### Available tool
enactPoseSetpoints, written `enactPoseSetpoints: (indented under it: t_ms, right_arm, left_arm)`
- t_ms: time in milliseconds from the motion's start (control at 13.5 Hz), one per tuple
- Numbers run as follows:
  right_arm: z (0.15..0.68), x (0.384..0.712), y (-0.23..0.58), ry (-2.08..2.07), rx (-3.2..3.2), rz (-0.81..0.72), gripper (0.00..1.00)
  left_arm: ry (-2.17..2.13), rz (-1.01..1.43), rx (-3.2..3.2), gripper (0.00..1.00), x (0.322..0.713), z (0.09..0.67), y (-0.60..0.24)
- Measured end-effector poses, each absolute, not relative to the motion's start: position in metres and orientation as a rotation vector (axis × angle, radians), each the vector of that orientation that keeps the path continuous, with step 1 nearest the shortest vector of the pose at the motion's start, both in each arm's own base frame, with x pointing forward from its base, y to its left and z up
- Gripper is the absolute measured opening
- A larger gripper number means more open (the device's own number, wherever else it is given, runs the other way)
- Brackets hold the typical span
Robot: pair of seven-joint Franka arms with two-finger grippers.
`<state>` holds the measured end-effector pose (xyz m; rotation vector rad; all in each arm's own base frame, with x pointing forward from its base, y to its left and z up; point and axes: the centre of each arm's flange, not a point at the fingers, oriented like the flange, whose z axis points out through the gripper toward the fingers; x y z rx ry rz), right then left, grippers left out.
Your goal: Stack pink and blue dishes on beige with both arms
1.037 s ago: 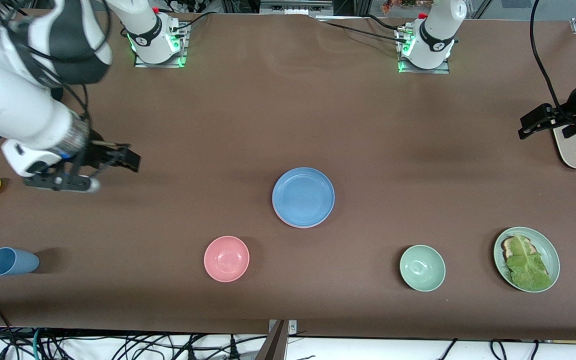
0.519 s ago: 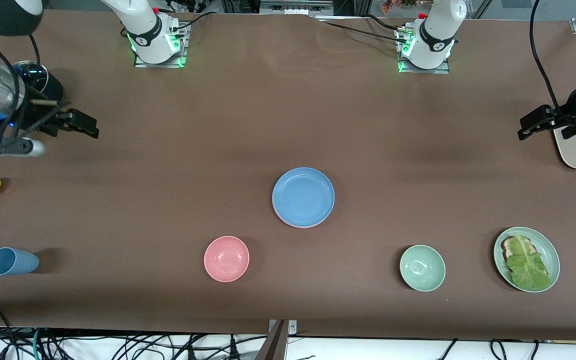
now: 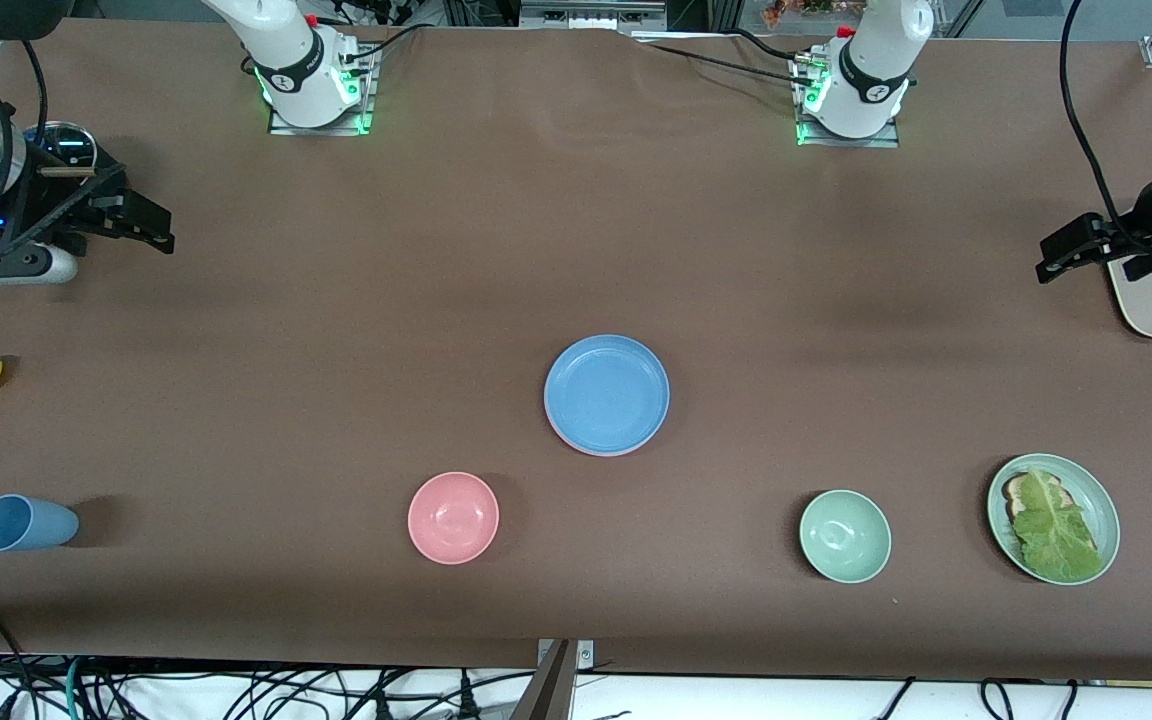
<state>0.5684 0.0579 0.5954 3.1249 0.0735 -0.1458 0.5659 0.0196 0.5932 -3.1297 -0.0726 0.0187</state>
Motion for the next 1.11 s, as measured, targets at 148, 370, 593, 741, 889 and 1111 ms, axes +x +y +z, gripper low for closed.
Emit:
enactPoseSetpoints:
  t_ms: [148,370,593,741,889,1111]
  right_arm:
    - [0.5921,0.5701,0.0582,0.074,3.124,-0.153,1.0]
    - [0.5913,0.5703,0.0615,0.083,3.124,-0.154,1.0]
    - [0.5913,0.5703,0.0627,0.087,3.124,-0.152,1.0]
    - [0.5914,0.5704,0.0628,0.092,3.125,-0.151,1.0]
    - [0.5937,0.5708,0.0634,0.103,3.126,-0.139,1.0]
    - [0.5991,0.5707,0.0642,0.106,3.127,-0.121,1.0]
  left_arm:
    - [-0.073,0.018,-3.13,1.0,0.5659,0.5934,0.0196]
    - [-0.073,0.018,-3.13,1.0,0.5659,0.5934,0.0196]
    - [-0.073,0.018,-3.13,1.0,0.5659,0.5934,0.0196]
    - [-0.073,0.017,-3.13,1.0,0.566,0.5936,0.0196]
    - [-0.073,0.017,-3.13,1.0,0.566,0.5938,0.0196]
    - [-0.073,0.017,-3.13,1.0,0.566,0.5937,0.0196]
